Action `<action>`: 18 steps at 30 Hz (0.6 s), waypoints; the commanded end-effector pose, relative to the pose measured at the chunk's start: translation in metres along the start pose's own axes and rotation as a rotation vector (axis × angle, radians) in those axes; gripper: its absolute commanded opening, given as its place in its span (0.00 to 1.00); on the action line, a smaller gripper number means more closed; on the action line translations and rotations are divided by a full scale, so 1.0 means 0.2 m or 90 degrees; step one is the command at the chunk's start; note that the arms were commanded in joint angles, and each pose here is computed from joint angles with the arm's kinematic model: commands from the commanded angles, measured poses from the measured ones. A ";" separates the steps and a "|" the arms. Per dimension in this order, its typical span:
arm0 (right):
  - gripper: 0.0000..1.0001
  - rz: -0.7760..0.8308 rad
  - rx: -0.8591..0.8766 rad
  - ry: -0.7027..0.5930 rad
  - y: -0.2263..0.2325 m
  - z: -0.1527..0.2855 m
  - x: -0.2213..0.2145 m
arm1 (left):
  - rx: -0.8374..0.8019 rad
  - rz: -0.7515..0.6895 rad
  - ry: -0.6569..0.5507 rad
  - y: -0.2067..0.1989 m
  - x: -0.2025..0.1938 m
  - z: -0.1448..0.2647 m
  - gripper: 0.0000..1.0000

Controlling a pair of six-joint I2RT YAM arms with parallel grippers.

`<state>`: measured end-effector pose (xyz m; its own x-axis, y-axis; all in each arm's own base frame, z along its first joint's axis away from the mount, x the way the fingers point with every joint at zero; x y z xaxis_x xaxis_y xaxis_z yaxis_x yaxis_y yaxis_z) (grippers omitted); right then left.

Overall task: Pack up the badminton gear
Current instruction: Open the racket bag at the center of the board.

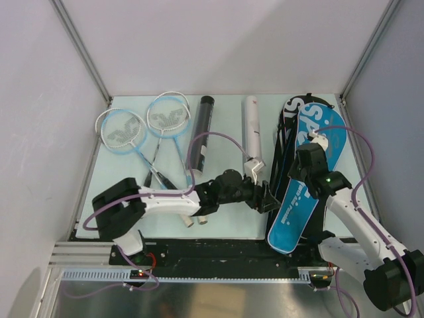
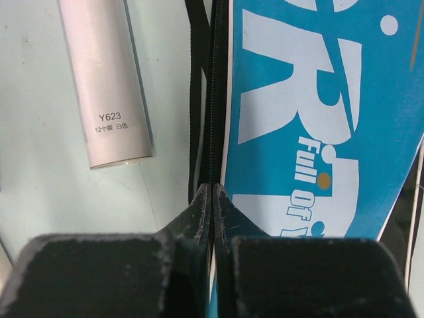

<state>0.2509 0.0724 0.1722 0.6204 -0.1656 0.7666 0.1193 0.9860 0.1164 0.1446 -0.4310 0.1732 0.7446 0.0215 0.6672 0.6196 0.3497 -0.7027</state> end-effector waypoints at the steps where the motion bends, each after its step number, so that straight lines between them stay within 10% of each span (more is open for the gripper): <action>1: 0.00 -0.051 0.029 -0.043 0.03 0.02 0.08 | -0.067 -0.004 -0.028 -0.09 0.03 -0.09 0.75; 18: 0.00 -0.083 0.032 -0.041 0.01 0.02 0.08 | -0.105 0.027 0.026 -0.10 -0.15 -0.24 0.48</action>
<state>0.2505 0.0691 0.1736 0.6058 -0.2527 0.7545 0.1582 0.9676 0.1970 0.1244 -0.4670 0.1277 0.7901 -0.0484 0.6111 0.5963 0.2920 -0.7478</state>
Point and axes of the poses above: each gripper's point midway between its finger pads, its own z axis back along the fingers, its own y axis along the line the jaws close on, x = y × z, the point moved 3 cm from there along z, back along the fingers, and after that the axes turned 8 degrees about z, right-handed, at the moved point
